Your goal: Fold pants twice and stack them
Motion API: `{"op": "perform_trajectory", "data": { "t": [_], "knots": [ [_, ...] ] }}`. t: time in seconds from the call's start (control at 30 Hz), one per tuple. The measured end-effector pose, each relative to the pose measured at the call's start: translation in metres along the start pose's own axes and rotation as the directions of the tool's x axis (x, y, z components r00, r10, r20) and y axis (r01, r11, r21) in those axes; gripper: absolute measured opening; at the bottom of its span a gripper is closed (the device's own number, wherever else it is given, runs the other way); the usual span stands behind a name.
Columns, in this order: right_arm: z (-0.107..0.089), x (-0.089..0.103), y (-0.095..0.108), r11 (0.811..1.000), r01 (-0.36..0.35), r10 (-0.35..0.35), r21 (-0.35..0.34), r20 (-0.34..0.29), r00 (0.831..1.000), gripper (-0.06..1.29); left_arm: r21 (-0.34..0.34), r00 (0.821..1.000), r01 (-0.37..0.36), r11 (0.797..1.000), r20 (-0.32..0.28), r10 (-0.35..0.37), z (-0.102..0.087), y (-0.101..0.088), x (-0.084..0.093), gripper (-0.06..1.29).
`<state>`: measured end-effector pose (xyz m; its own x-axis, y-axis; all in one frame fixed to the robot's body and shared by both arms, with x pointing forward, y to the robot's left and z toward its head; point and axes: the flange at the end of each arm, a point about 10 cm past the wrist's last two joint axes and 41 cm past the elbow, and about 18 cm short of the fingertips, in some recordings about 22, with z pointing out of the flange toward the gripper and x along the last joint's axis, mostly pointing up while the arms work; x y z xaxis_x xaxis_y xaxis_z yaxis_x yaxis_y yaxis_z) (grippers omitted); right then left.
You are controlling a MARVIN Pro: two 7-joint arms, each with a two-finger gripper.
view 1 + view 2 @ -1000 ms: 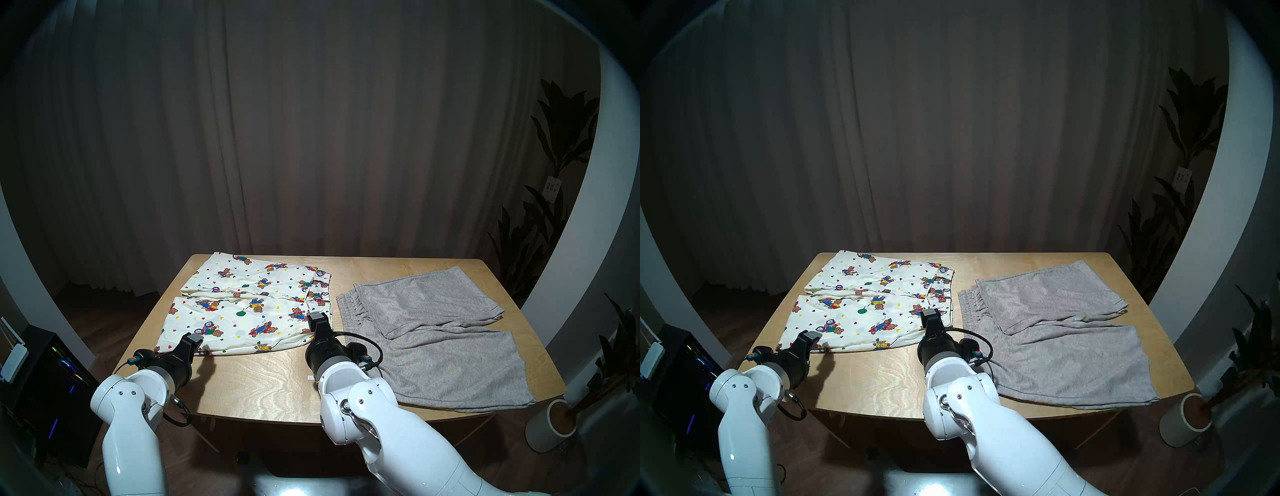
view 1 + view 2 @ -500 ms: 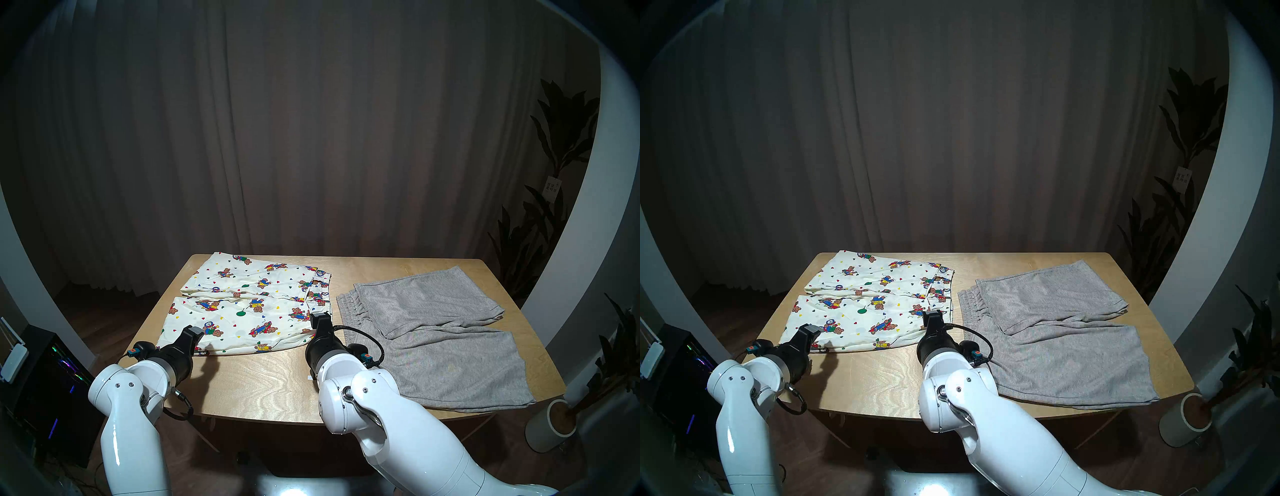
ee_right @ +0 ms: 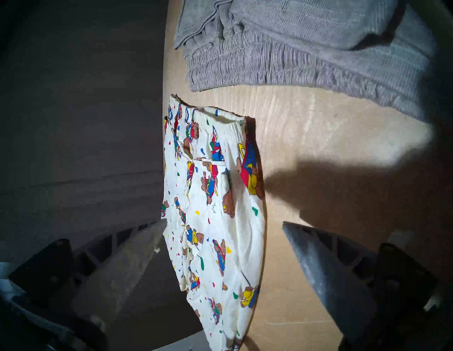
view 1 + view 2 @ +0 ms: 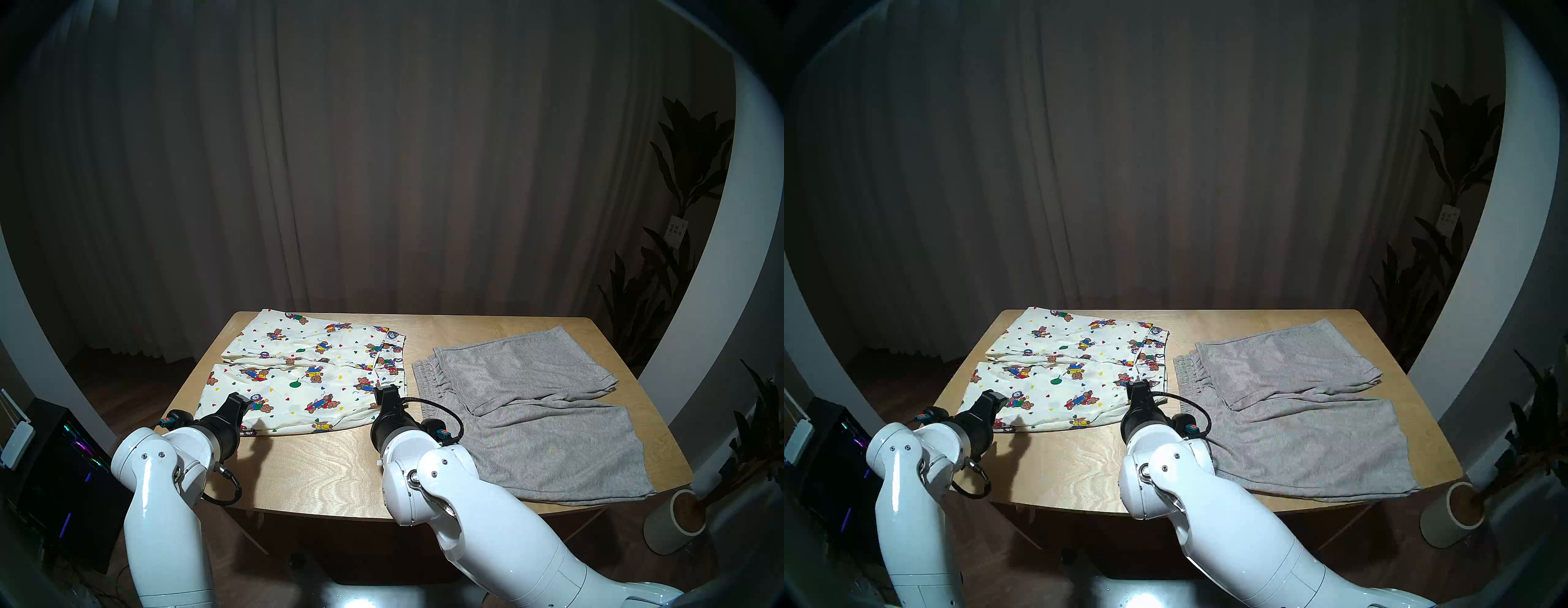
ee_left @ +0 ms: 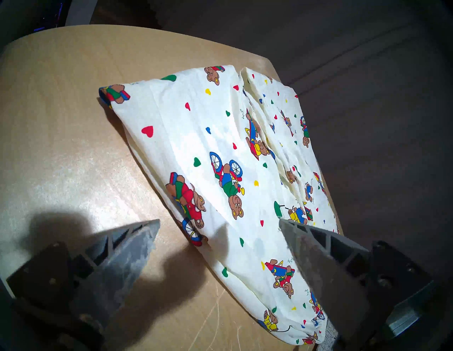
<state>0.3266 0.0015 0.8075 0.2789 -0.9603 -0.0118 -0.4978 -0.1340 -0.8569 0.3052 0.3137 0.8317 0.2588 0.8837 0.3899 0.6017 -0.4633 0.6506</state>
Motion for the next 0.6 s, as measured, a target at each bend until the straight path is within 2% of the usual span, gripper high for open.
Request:
{"op": "perform_trajectory", "data": {
  "t": [0.2, 0.47, 0.6],
  "knots": [
    [0.012, -0.001, 0.012, 0.999, 0.042, -0.042, -0.003, -0.024, 0.999, 1.24, 0.025, 1.0, -0.014, 1.0, 0.024, 0.013, 0.004, 0.007, 0.002, 1.23],
    [0.018, -0.001, 0.008, 1.0, 0.03, -0.03, -0.002, -0.044, 0.999, 1.24, 0.068, 0.998, -0.028, 0.997, 0.052, 0.024, 0.009, 0.01, 0.004, 1.23],
    [0.023, 0.0, 0.006, 1.0, 0.02, -0.021, -0.015, -0.055, 0.998, 1.22, 0.119, 0.997, -0.025, 0.993, 0.073, 0.016, 0.017, 0.007, 0.004, 1.23]
  ]
}}
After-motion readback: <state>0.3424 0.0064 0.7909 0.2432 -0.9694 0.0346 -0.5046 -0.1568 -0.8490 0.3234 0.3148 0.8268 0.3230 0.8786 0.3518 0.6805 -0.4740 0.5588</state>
